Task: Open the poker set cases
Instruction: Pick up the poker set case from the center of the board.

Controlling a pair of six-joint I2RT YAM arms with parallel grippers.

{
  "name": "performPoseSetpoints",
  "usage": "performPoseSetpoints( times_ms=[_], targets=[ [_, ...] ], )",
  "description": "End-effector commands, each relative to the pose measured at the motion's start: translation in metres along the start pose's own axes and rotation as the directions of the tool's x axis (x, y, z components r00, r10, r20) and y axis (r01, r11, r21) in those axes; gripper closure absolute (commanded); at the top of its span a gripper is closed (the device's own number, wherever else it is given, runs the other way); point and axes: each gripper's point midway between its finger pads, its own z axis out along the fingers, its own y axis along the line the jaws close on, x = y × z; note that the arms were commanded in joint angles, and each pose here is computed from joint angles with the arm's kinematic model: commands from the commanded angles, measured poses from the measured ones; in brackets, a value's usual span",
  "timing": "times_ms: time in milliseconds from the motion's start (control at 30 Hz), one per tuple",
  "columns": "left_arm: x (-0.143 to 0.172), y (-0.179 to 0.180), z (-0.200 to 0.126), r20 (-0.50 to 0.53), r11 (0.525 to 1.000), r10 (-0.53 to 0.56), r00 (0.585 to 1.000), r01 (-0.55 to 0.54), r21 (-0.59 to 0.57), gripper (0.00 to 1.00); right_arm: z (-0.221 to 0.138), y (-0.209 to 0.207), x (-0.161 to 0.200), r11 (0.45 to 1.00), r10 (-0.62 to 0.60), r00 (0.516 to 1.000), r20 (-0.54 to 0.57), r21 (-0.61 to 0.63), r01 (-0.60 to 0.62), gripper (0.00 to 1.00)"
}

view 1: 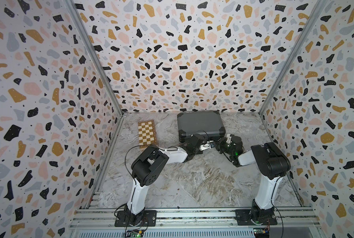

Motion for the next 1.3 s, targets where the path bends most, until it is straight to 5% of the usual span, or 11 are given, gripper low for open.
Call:
performPoseSetpoints(
  times_ms=[0, 133, 267, 533, 767, 967, 1267],
  targets=[
    [-0.035, 0.037, -0.031, 0.089, 0.979, -0.199, 0.976, 0.202, -0.032, 1.00, -0.025, 0.017, -0.011, 0.993, -0.122, 0.993, 0.009, -0.004, 0.122, 0.61],
    [-0.051, 0.046, -0.046, 0.116, 0.974, -0.219, 0.969, 0.223, -0.028, 1.00, -0.059, 0.001, -0.018, 0.953, -0.265, 0.964, 0.016, 0.157, 0.259, 0.40],
    [-0.068, 0.057, -0.061, 0.130, 0.962, -0.268, 0.954, 0.272, -0.012, 1.00, -0.096, -0.012, -0.030, 0.862, -0.417, 0.907, 0.066, 0.346, 0.371, 0.01],
    [-0.105, 0.089, -0.090, 0.157, 0.908, -0.418, 0.895, 0.418, 0.035, 1.00, -0.143, -0.029, -0.053, 0.807, -0.461, 0.873, 0.161, 0.486, 0.336, 0.00],
    [-0.129, 0.107, -0.119, 0.171, 0.818, -0.575, 0.800, 0.561, 0.129, 1.00, -0.164, -0.041, -0.059, 0.783, -0.456, 0.864, 0.212, 0.557, 0.277, 0.00],
    [-0.141, 0.119, -0.138, 0.183, 0.733, -0.680, 0.710, 0.657, 0.177, 1.00, -0.134, -0.008, -0.035, 0.899, -0.361, 0.922, 0.141, 0.315, 0.304, 0.01],
    [-0.159, 0.126, -0.155, 0.224, 0.643, -0.765, 0.603, 0.718, 0.266, 1.00, -0.116, 0.020, -0.020, 0.977, -0.214, 0.965, 0.152, 0.030, 0.212, 0.26]
  ],
)
